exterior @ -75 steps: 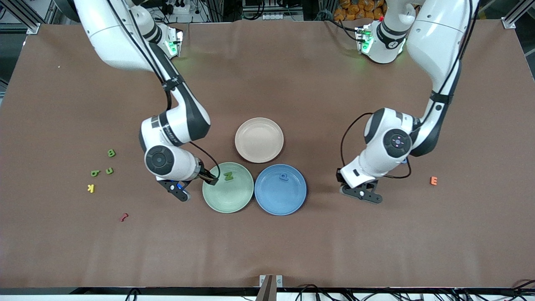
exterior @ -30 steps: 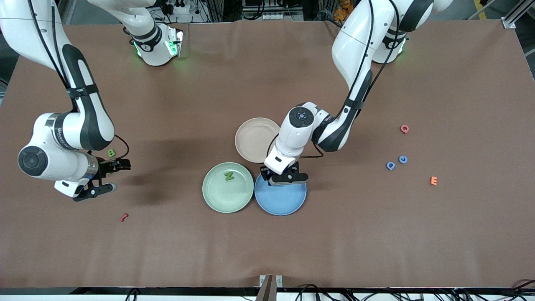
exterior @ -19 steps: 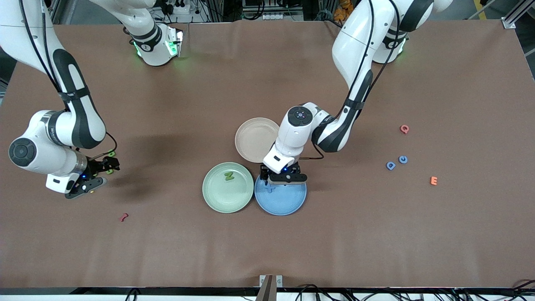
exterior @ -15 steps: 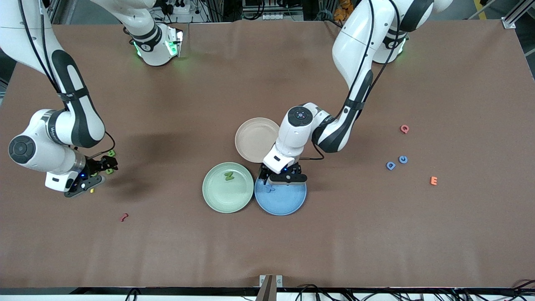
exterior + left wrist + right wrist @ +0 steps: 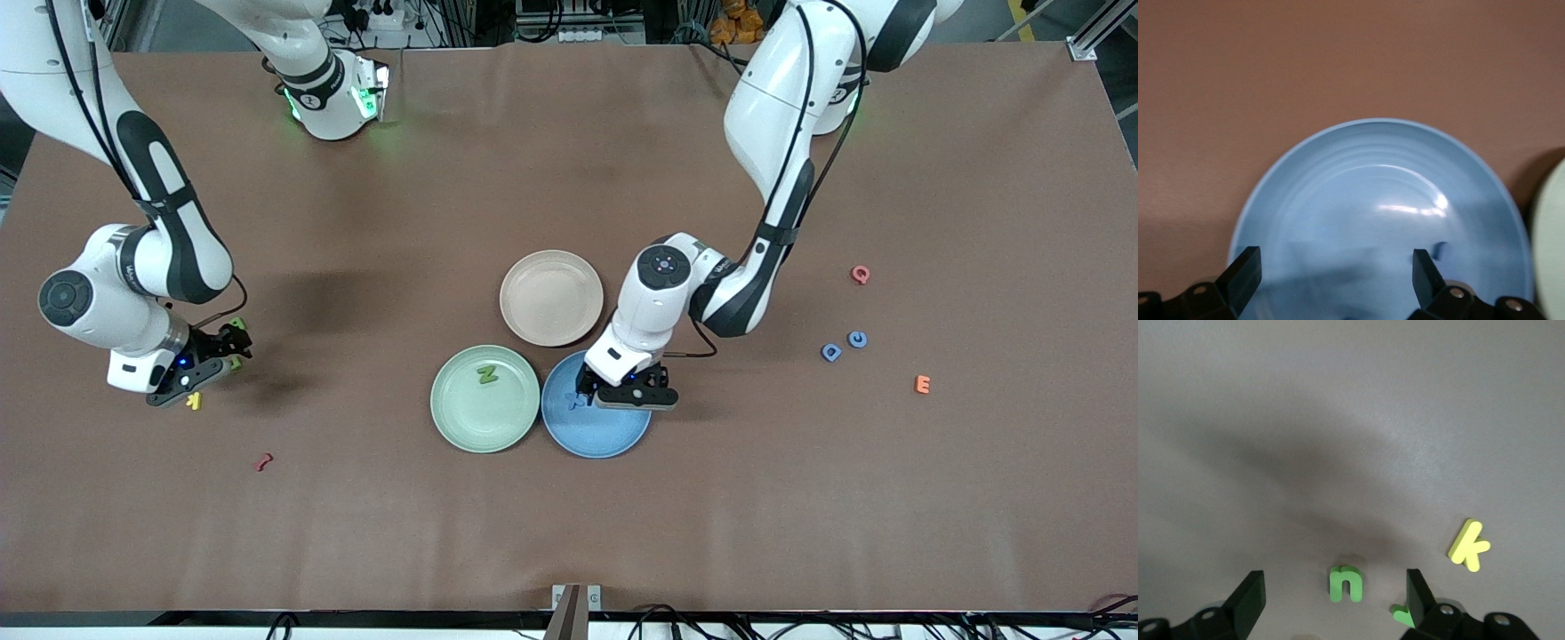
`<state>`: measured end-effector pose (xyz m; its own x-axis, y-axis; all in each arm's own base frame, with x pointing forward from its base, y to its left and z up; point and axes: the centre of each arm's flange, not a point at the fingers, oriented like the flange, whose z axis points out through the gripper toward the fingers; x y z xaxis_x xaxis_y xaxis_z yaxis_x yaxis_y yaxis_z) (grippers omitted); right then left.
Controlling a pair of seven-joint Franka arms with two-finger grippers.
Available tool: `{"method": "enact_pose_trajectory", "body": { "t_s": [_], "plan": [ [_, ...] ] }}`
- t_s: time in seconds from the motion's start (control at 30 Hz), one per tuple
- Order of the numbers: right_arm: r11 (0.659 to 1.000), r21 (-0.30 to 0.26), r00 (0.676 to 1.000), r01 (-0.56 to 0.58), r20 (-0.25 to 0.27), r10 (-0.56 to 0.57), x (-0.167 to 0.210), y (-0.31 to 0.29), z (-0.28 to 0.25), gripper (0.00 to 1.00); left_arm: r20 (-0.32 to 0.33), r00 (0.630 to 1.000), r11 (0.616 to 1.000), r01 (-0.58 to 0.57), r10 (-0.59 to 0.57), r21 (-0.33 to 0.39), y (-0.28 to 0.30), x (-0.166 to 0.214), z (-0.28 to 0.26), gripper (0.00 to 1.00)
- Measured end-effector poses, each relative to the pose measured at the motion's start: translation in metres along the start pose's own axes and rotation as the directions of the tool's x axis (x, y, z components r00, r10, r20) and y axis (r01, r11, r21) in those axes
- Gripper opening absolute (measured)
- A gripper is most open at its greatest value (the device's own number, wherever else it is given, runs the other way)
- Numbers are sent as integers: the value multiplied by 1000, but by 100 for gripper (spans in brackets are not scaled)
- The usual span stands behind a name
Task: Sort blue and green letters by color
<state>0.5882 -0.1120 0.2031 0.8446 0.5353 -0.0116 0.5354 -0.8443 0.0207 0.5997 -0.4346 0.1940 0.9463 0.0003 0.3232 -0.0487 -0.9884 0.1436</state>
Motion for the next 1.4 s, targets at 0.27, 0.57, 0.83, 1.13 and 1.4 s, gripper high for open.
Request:
{"method": "enact_pose_trajectory", "body": {
  "t_s": [0.27,0.57,0.83,1.13,1.4],
  "plan": [
    [1000,5,1000,-4,4,4,-10,-5,11,84,21,999,999,-38,38,17,-22,2,8,100],
    [1000,7,1000,-3,6,3,-19,-1,18,74,57,998,999,-39,41,-34,-46,11,-7,100],
    [1000,3,1000,-4,0,4,-20,0,27,69,78,996,998,-33,37,-49,-50,13,-15,100],
    [1000,1,1000,-4,-2,4,-20,0,30,53,104,994,999,-41,44,-28,-52,22,-37,100],
    [1000,-2,1000,-2,-8,2,-19,0,28,26,179,976,993,-117,120,-32,-92,46,-63,100]
  ]
}}
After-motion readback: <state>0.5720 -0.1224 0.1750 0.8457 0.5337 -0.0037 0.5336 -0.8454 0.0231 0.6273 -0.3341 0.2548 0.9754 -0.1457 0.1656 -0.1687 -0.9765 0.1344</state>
